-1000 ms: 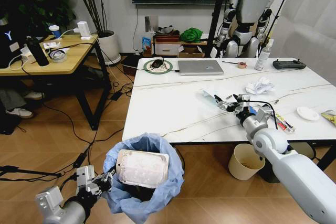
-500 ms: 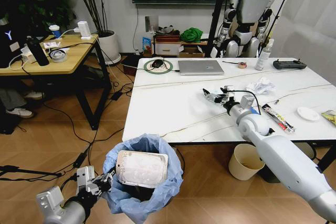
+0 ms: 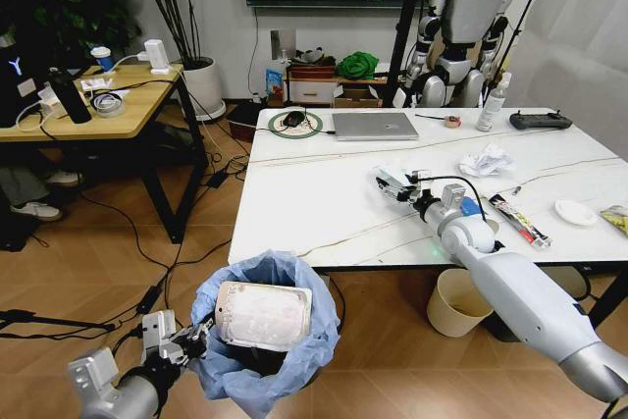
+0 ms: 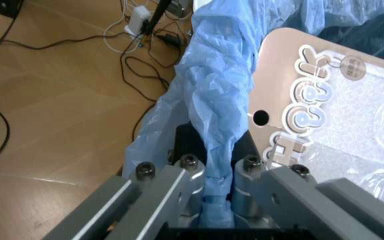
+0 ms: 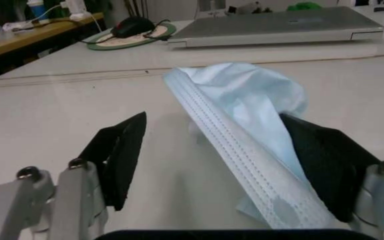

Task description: Pick up the trash bin and place the trash from the table into it.

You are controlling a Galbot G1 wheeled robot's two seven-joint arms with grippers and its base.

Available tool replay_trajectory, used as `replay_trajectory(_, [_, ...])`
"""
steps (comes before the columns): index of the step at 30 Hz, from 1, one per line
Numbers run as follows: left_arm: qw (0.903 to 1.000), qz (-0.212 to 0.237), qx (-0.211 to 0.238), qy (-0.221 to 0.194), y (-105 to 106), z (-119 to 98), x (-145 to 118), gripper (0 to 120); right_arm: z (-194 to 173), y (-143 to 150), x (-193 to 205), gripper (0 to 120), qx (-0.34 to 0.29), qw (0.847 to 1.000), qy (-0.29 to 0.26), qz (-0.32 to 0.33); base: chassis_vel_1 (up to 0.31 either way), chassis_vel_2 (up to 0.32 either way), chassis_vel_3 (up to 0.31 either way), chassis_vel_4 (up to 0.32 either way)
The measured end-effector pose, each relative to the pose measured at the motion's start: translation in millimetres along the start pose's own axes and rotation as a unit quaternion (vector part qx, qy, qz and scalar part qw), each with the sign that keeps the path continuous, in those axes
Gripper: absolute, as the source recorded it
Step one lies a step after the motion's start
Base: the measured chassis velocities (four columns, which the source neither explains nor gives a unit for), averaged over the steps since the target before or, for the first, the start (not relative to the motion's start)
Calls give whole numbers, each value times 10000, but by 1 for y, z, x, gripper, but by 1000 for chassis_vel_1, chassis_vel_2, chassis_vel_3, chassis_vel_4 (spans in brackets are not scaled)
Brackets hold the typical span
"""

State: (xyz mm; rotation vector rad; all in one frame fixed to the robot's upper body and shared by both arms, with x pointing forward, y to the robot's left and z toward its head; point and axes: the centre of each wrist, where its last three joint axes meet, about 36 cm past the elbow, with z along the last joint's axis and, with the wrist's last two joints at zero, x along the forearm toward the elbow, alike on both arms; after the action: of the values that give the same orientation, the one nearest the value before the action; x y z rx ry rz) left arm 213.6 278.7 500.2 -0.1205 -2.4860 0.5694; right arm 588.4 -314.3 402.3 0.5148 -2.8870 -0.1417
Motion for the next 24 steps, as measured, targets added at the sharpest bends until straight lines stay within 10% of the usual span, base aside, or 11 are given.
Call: replay_trajectory(24, [10000, 9, 29, 6, 2, -1, -2, 0, 4, -1, -3, 0, 6, 10000, -33, -41, 0, 0, 0, 0])
